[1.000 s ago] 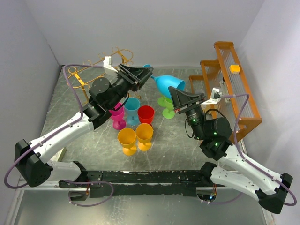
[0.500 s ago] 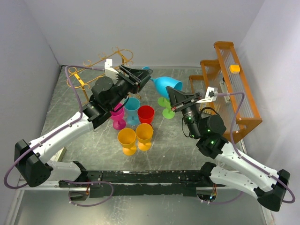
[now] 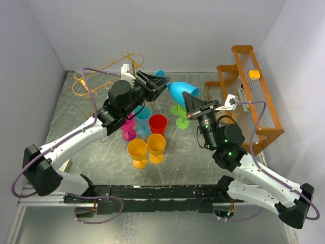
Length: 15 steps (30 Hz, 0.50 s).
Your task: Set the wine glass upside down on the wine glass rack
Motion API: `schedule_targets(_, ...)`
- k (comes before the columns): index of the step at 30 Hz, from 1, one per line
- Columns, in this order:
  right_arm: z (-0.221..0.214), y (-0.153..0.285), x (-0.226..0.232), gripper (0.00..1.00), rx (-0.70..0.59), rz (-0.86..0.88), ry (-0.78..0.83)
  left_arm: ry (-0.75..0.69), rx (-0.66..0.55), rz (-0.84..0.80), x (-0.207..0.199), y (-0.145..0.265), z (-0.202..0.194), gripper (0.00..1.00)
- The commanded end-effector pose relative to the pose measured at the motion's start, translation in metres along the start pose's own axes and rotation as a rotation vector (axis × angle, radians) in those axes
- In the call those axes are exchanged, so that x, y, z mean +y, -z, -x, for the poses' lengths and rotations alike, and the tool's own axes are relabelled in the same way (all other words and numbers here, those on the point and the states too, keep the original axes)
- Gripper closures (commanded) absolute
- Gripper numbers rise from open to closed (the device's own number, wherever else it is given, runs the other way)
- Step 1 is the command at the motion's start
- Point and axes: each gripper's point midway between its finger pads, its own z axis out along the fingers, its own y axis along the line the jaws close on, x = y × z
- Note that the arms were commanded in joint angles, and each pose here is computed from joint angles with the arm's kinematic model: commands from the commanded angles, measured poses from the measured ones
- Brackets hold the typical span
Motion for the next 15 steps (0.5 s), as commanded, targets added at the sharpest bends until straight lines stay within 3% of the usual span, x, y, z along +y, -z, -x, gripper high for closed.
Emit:
schedule_targets(1, 0.014, 0.004, 0.018, 1.00, -0.026, 0.067, -0.055, -0.021, 0.039, -0.028, -0.013, -0.008, -0.007, 0.39)
schedule_targets(10, -0.001, 0.011, 0.019, 1.00, 0.043, 0.099, -0.062, -0.014, -0.032, -0.034, -0.015, -0.007, 0.006, 0.57)
schedule_targets(15, -0.008, 0.017, 0.018, 1.00, 0.067, 0.114, -0.081, 0.059, -0.070, -0.055, -0.018, -0.004, 0.013, 0.64)
